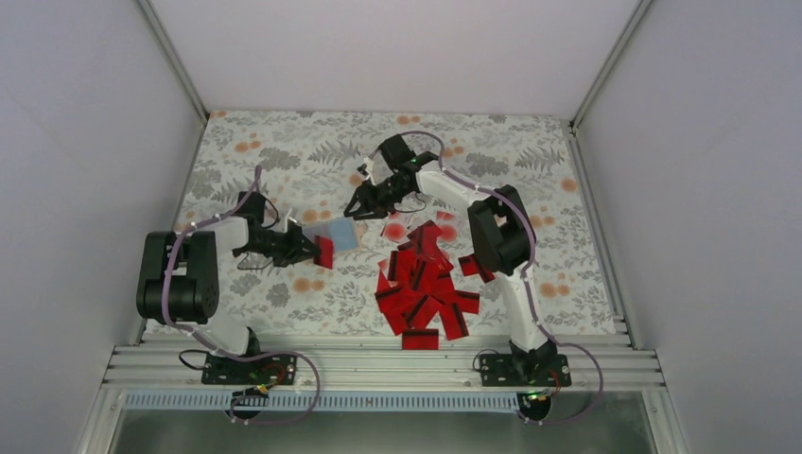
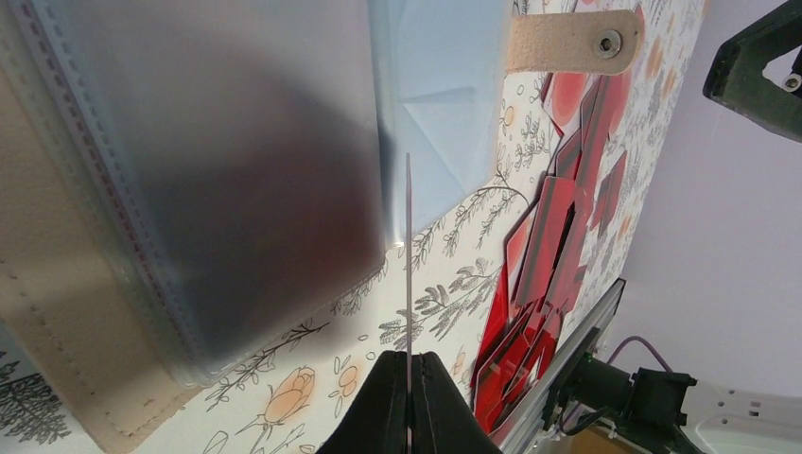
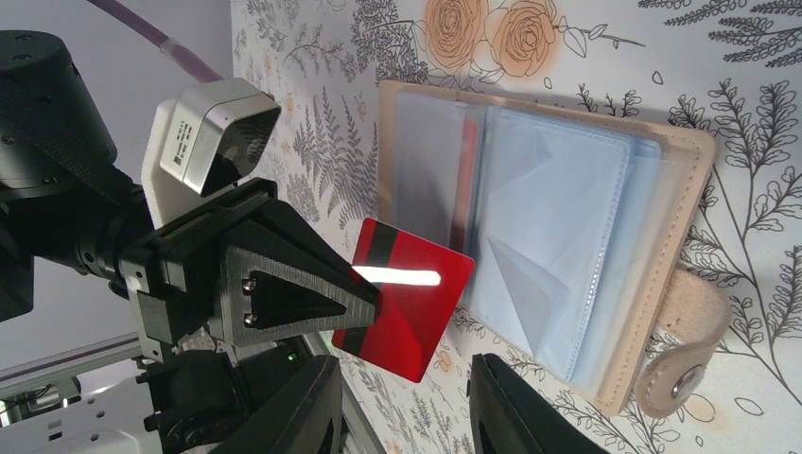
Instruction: Put the credit cards into the card holder
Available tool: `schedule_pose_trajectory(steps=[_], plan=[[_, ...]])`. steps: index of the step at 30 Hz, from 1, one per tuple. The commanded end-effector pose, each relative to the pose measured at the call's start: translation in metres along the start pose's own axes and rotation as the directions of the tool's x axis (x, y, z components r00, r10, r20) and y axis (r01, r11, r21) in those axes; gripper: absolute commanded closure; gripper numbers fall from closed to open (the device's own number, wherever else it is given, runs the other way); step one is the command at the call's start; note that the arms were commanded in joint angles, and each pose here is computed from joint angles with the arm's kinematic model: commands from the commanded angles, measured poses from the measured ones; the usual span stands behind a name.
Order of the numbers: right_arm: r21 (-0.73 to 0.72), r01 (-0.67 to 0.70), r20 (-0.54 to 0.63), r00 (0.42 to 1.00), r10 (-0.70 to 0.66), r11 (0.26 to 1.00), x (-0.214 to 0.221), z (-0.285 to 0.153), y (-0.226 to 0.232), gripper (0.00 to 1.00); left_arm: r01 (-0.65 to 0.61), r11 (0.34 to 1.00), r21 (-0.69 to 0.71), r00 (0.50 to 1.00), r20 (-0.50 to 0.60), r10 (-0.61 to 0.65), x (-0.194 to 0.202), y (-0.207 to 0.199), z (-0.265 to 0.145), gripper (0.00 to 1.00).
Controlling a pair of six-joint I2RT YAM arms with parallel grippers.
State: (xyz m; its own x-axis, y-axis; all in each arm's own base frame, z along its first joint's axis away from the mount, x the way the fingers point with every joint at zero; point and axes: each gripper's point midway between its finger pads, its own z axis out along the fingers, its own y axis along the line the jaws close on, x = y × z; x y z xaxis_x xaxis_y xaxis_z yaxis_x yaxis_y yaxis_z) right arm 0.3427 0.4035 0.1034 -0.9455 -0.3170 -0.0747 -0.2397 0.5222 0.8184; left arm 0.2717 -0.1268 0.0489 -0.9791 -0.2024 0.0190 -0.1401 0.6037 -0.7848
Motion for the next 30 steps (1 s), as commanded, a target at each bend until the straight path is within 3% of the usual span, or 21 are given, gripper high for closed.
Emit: schedule_pose_trajectory(steps=[1, 30], plan=[[-0.017, 0.027, -0.01, 1.0, -0.027, 0.999, -0.002, 0.003, 0.008, 0.65, -0.028, 0.999, 0.027, 1.0, -0.01, 0.029, 0.003, -0.003, 0.003, 0.98], [0.012, 0.007, -0.048, 0.999, -0.006, 1.0, 0.012, 0.011, -0.012, 0.67, -0.011, 1.0, 0.02, 0.999, 0.045, 0.01, -0.032, -0.003, 0.012, 0.98]])
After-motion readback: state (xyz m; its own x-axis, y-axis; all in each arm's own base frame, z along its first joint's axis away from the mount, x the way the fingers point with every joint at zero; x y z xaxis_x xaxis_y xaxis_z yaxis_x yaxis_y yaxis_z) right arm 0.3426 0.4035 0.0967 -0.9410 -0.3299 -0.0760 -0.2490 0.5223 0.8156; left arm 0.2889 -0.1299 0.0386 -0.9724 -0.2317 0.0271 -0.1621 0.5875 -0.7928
